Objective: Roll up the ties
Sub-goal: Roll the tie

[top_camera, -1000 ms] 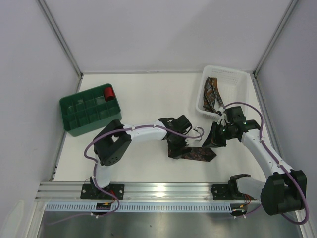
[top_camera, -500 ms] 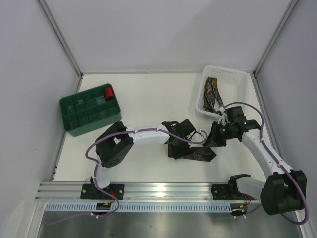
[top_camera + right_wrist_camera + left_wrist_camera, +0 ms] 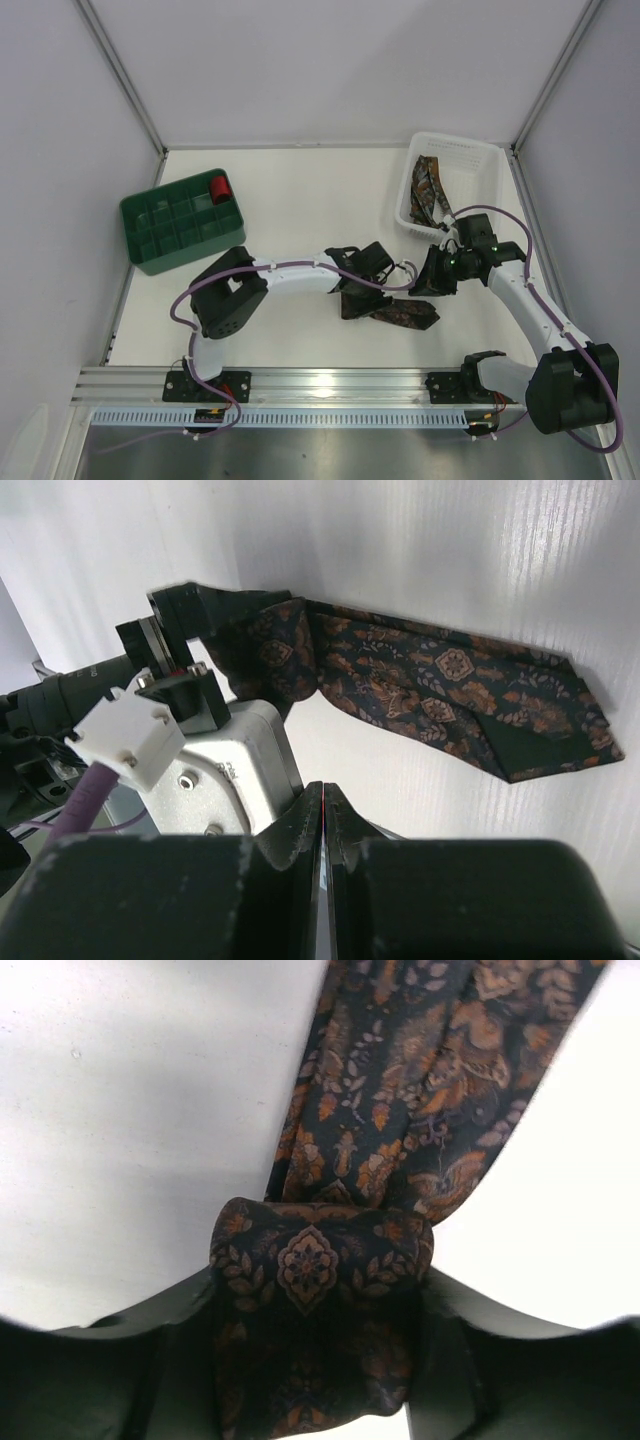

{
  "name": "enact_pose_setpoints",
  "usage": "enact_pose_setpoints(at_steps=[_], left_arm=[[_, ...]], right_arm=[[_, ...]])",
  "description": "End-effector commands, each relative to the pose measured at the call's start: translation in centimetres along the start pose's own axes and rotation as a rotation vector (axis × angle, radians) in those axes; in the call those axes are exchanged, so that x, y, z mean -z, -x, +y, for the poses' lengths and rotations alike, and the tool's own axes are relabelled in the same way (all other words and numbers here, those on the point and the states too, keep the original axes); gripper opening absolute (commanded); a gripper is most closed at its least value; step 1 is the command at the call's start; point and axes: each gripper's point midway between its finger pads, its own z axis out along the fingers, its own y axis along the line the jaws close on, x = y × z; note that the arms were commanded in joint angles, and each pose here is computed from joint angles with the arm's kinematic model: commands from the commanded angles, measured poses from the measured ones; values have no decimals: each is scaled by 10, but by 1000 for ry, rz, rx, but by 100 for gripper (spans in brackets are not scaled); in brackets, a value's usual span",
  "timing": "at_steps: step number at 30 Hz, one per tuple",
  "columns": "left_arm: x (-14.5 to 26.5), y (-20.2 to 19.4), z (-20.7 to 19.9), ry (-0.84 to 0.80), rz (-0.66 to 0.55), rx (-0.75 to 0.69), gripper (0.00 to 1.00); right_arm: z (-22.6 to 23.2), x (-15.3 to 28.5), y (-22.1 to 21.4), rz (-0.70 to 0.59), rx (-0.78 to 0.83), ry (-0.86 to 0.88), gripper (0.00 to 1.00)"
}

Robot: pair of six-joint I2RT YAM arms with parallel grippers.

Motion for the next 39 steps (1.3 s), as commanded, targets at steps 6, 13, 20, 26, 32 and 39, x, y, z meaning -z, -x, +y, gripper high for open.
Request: enact_pose_setpoints(at_steps=[6,13,20,26,32,39], left_arm=[[-2,-14,-17,-41,27,-9,81],[3,-2,-20,-55,-8,7,86],[27,11,-17,-28,-101,33,100],[80,35,-8,26,-245,57,100],[142,44,-1,59,-401,145,100],[202,23,33,52,-630,522,100]], right_arm=[[7,-1,2,-5,14,35,8],[8,-3,1,5,18,36,8],[11,-8,1,11,27,34,9],[18,-10,6,10,15,60,13],[22,-13,6,18,-14,88,32],[37,-41,-5,99,-68,201,49]])
